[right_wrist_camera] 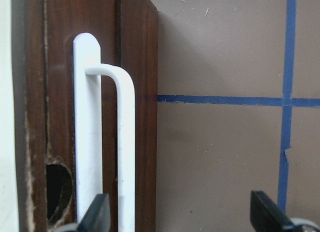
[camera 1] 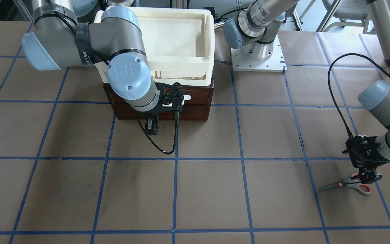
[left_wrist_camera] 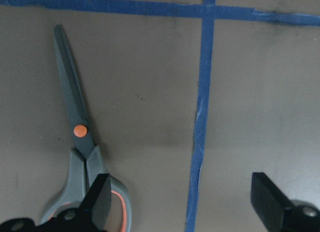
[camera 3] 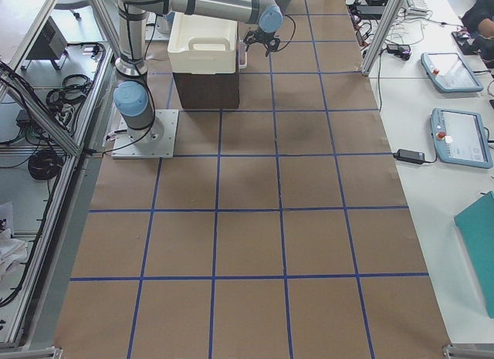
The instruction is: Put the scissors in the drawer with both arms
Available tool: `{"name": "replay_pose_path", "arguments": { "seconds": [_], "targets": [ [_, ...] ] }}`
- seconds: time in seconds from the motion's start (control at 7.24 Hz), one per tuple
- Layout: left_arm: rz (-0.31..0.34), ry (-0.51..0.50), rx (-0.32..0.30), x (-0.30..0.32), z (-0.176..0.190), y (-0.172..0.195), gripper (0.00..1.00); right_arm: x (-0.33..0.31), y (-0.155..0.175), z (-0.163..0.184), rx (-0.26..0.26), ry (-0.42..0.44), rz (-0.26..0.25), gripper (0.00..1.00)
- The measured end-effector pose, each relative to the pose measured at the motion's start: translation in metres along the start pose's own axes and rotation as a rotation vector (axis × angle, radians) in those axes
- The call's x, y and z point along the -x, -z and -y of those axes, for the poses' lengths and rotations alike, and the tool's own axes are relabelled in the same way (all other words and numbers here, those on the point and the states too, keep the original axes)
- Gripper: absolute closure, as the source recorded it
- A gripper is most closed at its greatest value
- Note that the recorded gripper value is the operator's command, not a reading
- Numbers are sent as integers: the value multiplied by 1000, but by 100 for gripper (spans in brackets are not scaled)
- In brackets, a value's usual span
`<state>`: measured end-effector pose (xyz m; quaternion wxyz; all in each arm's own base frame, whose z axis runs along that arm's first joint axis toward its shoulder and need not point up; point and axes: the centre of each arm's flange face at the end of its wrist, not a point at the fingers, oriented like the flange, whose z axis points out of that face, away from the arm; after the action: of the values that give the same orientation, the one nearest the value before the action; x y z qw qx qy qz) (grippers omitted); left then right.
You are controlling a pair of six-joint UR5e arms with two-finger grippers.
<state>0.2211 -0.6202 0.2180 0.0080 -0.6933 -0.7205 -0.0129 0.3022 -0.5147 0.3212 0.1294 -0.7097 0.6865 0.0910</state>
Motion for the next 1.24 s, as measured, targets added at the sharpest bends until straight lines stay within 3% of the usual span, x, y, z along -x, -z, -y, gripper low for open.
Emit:
{"name": "replay_pose_path", "arguments": {
  "seconds": [0.28, 0.97, 1.24],
  "targets": [
    [26, -8, -17, 19, -7, -11, 2, 4, -6, 7, 28, 13, 13, 3],
    [26, -30, -18, 27, -10, -35, 1, 1, -24, 7, 44, 11, 45, 4],
    [29, -60, -16, 29, -12, -43, 4, 2, -29, 7, 49, 9, 55, 15]
  ]
}}
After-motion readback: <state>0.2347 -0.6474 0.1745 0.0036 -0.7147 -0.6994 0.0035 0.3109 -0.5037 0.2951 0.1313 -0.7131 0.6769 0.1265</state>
